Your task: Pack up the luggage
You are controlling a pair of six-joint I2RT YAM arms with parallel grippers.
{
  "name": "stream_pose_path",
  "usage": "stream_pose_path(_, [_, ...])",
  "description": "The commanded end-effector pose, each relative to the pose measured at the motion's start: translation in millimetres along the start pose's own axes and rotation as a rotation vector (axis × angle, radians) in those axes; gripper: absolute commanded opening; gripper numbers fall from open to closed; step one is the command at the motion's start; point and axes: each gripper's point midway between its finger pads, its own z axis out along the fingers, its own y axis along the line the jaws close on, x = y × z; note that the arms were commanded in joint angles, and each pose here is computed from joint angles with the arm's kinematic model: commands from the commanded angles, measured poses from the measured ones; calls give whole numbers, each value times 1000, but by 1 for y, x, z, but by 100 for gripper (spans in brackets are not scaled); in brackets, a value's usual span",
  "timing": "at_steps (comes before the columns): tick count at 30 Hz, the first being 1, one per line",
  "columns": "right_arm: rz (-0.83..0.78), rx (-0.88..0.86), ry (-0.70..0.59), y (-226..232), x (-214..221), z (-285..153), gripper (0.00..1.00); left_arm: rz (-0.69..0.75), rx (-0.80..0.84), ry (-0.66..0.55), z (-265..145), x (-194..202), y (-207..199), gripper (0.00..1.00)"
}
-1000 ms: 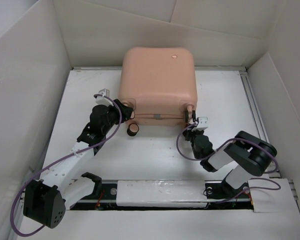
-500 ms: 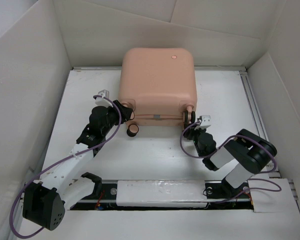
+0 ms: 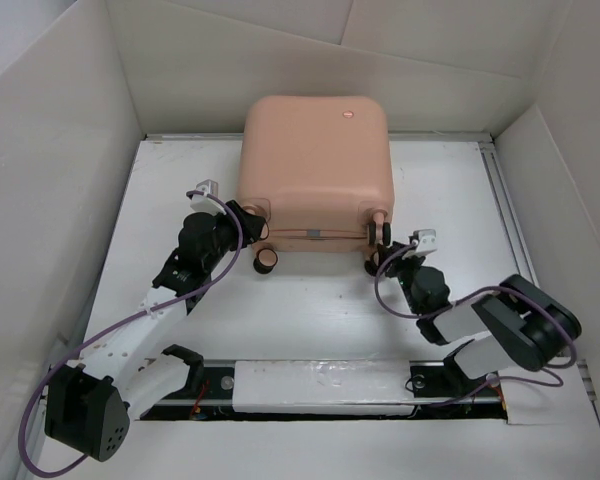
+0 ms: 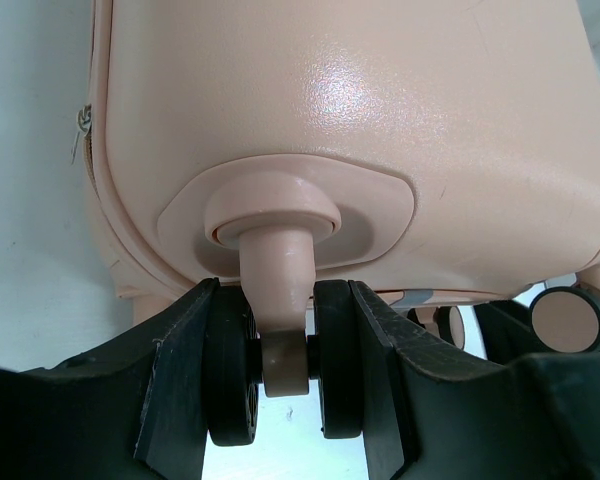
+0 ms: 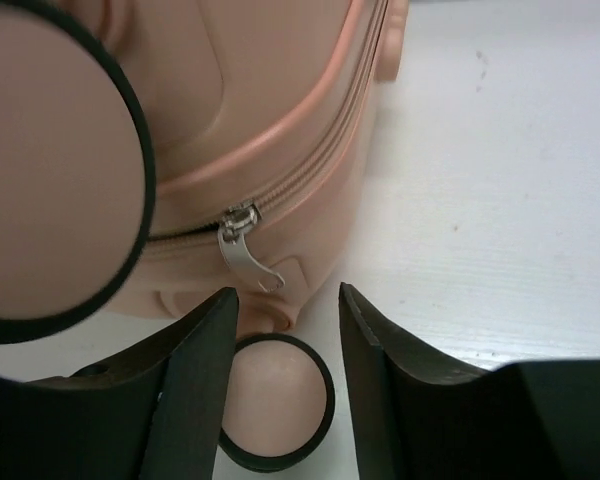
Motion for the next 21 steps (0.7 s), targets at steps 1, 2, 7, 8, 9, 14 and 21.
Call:
stream_pose_path(1, [136,-54,-406,8,-108,-17,52,27,244,-222,-24,-64,-64,0])
stream_pose_path(2, [135,-62,-399,11,-109,-19,52,27,244,-222,-24,-64,-64,0])
stream_pose_path(7, [98,-91,-356,13,-102,-15,55,29,258,-222,-25,-65,-66,0])
stream_pose_path(8, [85,-94,-367,15,-110,-8,55,29,252,-214,-22,-63,-65,0])
stream_pose_path(9, [75,-100,-339,17,-104,-5,55,30,259,-208,-22,-61,-66,0])
stream_pose_path(14, [62,-155,-299,28,-99,6,55,36,240,-223,-23,-64,-63,0])
stream_pose_path(21, [66,-173,-273,29,-93,20,53,37,236,-201,-19,-59,-61,0])
